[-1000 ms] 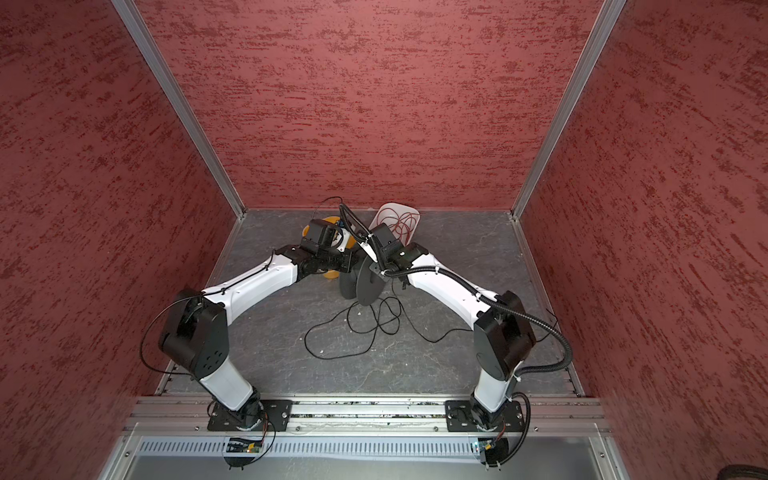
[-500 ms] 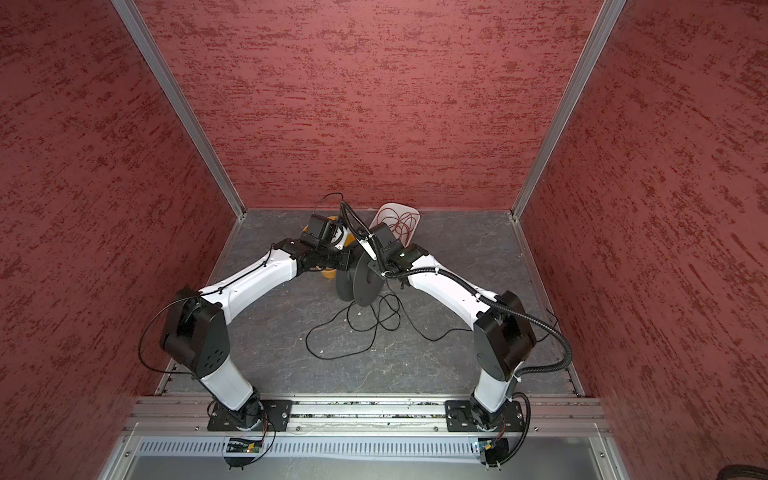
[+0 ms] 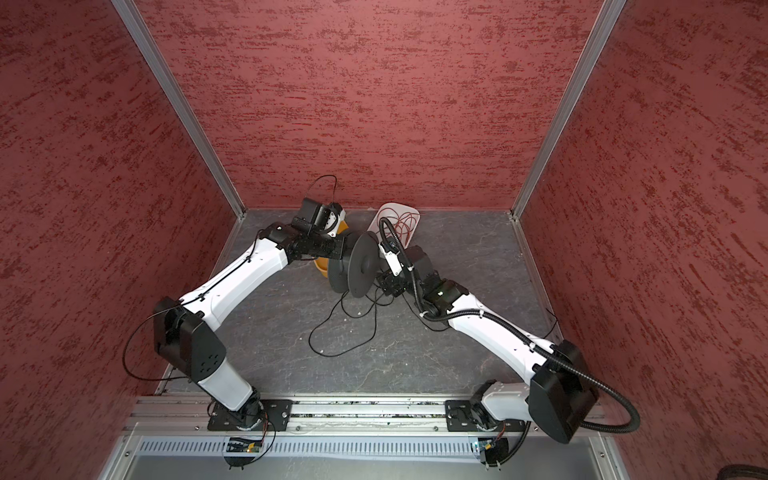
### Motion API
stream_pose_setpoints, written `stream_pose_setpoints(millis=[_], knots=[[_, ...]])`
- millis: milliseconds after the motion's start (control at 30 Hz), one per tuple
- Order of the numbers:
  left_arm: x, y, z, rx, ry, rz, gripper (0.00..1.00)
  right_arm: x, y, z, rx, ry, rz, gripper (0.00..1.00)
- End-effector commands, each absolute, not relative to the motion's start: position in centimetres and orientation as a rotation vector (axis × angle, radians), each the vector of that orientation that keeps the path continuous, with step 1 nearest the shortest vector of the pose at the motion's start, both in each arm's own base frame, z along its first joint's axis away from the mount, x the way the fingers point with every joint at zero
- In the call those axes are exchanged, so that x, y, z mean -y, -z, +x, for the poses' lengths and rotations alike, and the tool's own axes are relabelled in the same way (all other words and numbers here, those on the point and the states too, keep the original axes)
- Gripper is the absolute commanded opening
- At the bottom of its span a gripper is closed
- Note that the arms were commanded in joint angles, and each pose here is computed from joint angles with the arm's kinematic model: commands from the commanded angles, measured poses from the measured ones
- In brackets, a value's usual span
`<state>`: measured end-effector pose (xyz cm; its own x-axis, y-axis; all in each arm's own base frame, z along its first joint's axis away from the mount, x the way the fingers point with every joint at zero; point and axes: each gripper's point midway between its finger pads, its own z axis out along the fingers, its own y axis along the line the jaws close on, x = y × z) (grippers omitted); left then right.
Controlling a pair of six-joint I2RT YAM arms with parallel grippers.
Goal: Wrap the cables
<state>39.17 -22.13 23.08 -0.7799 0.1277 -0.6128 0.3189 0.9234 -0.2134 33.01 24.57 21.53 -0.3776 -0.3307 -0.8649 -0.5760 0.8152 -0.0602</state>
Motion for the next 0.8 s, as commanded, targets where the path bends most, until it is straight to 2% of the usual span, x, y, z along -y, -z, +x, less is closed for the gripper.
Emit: stream_pose_setpoints(millis=[0,267,667,700,767], knots=[[21.8,-27.2,39.0,-2.38,0.434,0.268,0.0,-24.7,-21.7,33.0,-1.95,-0.42,-0.572,0.85],[21.4,-32.1,37.2,-2.333,0.374,0.277,0.0,-24.3,-20.5,33.0,-1.841,-0.474,-0.54,0.79],[20.0,-35.2,35.0,-2.337,0.352,0.27,0.0,-27.9,-21.7,34.6,-1.706,-0.651,-0.588,0.7],[19.9,-35.5,34.9,-2.335,0.349,0.27,0.0,-28.2,-21.9,34.6,-1.693,-0.673,-0.587,0.68],[19.7,-36.0,34.7,-2.326,0.348,0.27,0.0,-28.3,-22.0,35.2,-1.685,-0.681,-0.555,0.56]])
